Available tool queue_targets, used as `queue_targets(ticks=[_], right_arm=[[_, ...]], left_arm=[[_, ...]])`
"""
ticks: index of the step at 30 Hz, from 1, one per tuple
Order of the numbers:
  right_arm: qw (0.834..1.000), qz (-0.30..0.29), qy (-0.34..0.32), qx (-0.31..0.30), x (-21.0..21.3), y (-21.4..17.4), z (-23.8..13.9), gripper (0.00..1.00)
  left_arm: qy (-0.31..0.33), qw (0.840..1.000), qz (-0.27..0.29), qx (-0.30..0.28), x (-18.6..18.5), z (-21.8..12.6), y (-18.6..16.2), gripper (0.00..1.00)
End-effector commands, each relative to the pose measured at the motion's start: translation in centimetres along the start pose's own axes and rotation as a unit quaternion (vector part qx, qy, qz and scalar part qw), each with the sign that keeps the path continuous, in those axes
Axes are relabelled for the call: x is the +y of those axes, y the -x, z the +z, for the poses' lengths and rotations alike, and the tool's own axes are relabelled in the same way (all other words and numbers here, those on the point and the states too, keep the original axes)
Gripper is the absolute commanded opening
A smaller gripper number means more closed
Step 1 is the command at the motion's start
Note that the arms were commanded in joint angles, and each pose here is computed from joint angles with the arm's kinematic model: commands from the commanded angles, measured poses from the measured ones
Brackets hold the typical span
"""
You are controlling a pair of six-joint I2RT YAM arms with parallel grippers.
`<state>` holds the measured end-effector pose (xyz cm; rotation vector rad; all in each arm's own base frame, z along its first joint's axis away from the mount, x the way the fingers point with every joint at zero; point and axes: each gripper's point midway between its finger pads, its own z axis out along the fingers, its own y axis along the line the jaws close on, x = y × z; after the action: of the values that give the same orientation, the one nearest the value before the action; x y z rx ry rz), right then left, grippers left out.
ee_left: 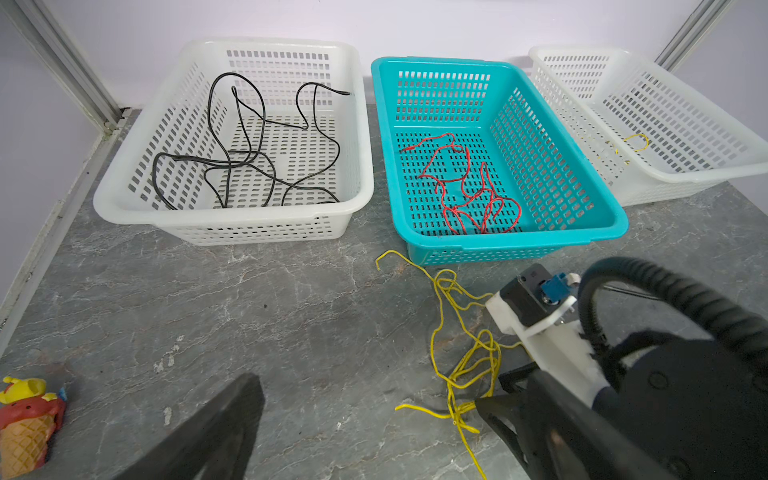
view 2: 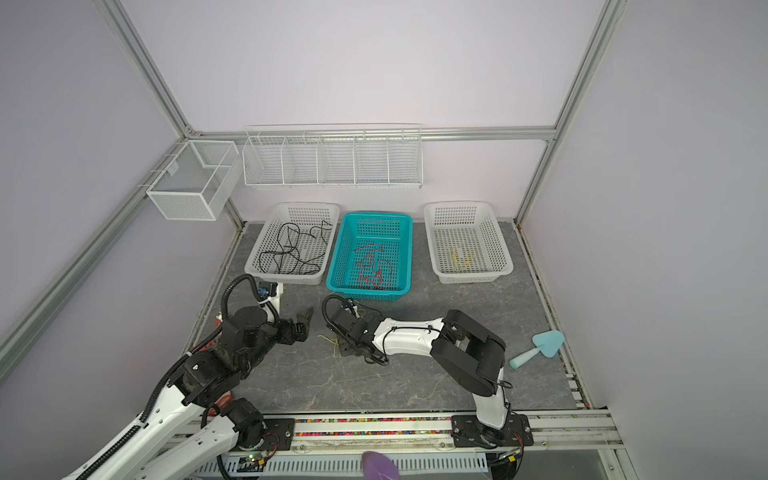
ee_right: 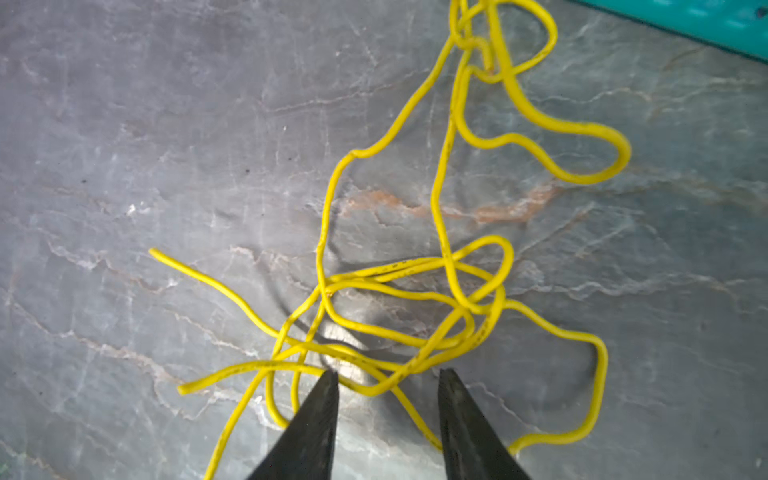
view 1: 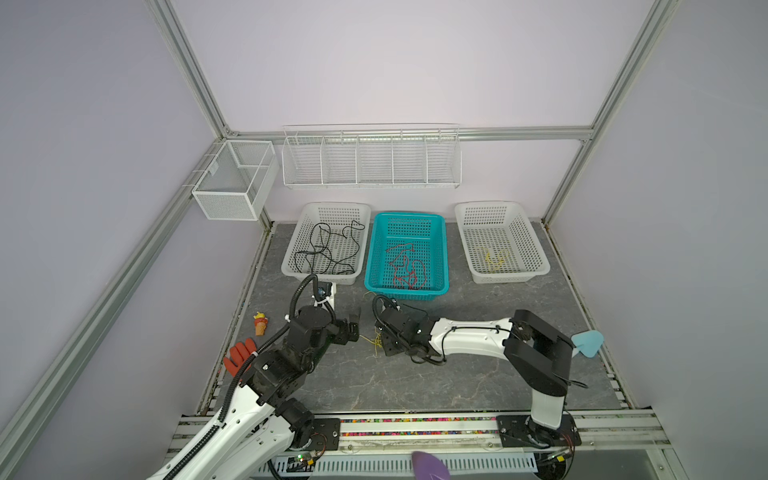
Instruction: Untangle the cables
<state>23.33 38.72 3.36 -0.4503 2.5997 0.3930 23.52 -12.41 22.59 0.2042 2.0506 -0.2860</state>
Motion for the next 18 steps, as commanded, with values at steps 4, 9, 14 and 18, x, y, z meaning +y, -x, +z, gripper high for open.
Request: queue_targets(ticks=[4, 9, 14, 18], right_arm=[[1.000, 0.024, -0.016, -0.005, -1.0, 0.1, 1.7, 0.32], [1.000, 0.017, -0.010, 0.003, -1.1, -0.5, 2.2, 0.21], [1.000, 0.007, 0.011, -0.007, -0.8, -0.3, 0.8, 0.10], [0.998, -0.010, 0.053, -0.011, 0.2, -0.5, -1.3, 0.07]], left_arm=[[-0.001, 1.000, 0.006, 0.001, 0.1, 0.0, -0.2, 0.99], [-0.009, 1.000, 0.007, 0.005, -0.2, 0.0, -0.3, 0.99], [-0.012, 1.000, 0.007, 0.007, -0.3, 0.1, -0.4, 0.99], [-0.016, 1.000, 0.007, 0.010, -0.5, 0.2, -0.5, 0.99]])
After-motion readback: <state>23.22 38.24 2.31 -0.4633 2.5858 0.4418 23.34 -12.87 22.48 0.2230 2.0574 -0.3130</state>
